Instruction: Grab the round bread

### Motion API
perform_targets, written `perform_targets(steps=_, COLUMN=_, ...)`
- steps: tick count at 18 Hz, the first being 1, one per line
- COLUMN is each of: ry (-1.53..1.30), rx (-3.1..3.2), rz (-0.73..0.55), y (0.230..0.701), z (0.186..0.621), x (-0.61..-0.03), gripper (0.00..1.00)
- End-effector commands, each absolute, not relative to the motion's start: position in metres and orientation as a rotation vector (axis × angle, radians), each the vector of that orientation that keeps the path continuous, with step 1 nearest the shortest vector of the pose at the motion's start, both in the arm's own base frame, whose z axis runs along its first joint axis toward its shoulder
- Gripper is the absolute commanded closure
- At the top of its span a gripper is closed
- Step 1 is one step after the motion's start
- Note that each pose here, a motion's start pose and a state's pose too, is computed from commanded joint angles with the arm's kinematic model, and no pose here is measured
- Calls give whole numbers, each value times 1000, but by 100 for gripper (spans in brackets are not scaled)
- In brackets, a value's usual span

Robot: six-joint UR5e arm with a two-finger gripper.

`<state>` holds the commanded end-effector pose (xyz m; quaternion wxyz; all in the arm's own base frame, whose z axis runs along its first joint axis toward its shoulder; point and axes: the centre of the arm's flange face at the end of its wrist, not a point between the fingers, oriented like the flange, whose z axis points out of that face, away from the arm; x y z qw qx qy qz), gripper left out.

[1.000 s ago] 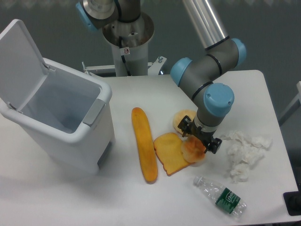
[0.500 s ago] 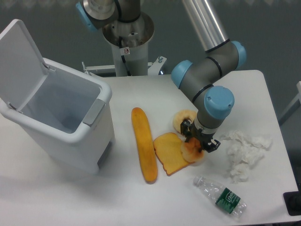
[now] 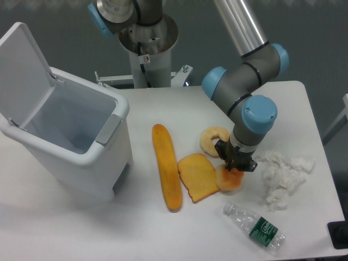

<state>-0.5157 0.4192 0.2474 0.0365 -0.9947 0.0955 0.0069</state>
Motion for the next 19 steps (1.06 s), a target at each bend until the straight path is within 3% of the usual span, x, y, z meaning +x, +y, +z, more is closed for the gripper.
perform_targets(steps=8, ry=324, rx=-3050, rz=27, y=437, z=323, x=-553, gripper=100)
perform_targets(steps=19, ry=511, rx=-3111, rz=105, y=434, z=385, x=-569, gripper=100)
